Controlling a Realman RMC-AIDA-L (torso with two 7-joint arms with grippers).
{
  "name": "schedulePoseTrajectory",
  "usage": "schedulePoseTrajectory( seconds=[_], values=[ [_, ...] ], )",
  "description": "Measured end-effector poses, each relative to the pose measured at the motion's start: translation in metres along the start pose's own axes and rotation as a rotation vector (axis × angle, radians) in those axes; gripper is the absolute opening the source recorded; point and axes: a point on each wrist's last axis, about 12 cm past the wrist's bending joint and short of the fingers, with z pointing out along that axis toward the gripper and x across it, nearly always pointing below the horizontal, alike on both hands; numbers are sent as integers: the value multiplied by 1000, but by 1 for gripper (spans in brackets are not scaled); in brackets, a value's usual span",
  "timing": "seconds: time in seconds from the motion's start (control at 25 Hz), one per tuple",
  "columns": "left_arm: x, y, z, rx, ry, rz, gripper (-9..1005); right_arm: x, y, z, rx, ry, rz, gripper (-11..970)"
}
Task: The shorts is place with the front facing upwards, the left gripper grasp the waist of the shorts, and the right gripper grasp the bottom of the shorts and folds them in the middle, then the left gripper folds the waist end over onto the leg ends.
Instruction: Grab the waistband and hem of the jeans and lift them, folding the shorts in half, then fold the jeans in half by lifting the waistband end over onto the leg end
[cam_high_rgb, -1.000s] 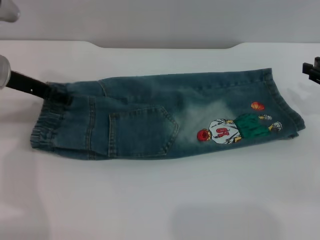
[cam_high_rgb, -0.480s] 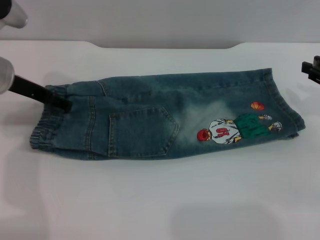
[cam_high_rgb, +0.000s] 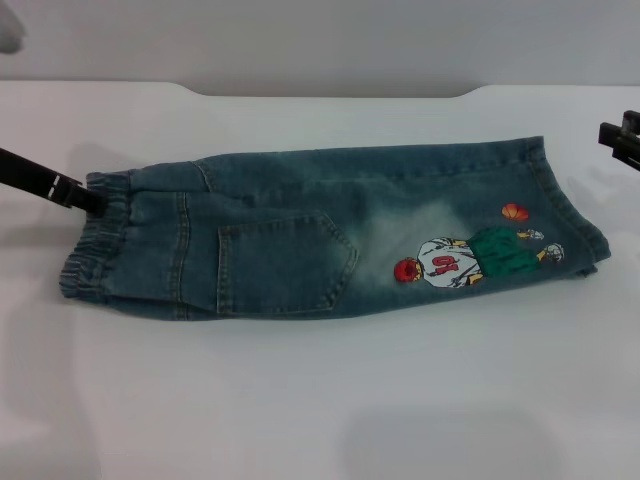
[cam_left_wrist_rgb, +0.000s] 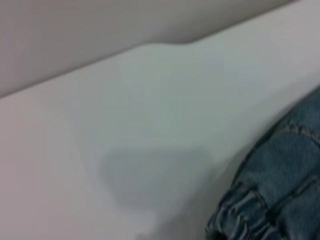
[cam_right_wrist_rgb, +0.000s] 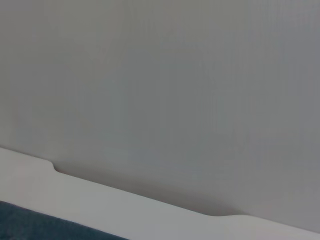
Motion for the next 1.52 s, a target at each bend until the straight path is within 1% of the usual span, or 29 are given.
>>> schedulePoseTrajectory(
  seconds=[0.08,0.12,0.32,0.36,0.4,0.44,0.52,0.68,0.72,0.92,1.04,1.16,1.2,1.28,1.4,1.52],
  values=[
    [1,3,-4,3,-22,-17,818,0,0,0,3,-3,-6,349],
    [3,5,-9,28,-58,-44,818,0,0,0,5,-8,-7,349],
    [13,11,-24,194,-167,-124,817,4,0,0,6,-36,-3,349],
    [21,13,-29,273,-203,-157,817,4,0,0,6,-37,-6,349],
    [21,13,-29,273,-203,-157,817,4,0,0,6,-38,-9,349],
    [25,15,-32,300,-213,-167,817,4,0,0,6,-38,-9,349],
    [36,19,-35,335,-222,-199,817,5,0,0,8,-38,-15,349],
    [59,26,-35,345,-205,-260,817,5,0,0,9,-39,-27,349],
    [68,27,-34,345,-194,-280,816,4,0,0,9,-40,-31,348],
    [93,29,-27,338,-160,-329,816,3,1,3,1,-42,-39,348],
    [99,29,-21,341,-145,-345,816,2,2,4,-3,-44,-40,348],
    [99,29,-21,341,-145,-345,816,1,2,5,-9,-46,-42,348],
    [103,28,-15,342,-132,-350,817,1,3,5,-10,-46,-43,348],
    [103,27,-11,341,-126,-345,817,1,3,5,-11,-46,-43,348],
    [103,27,-11,341,-126,-345,817,2,3,4,-11,-45,-41,348],
    [102,24,-4,339,-112,-329,817,4,3,4,-10,-43,-38,348]
  ],
)
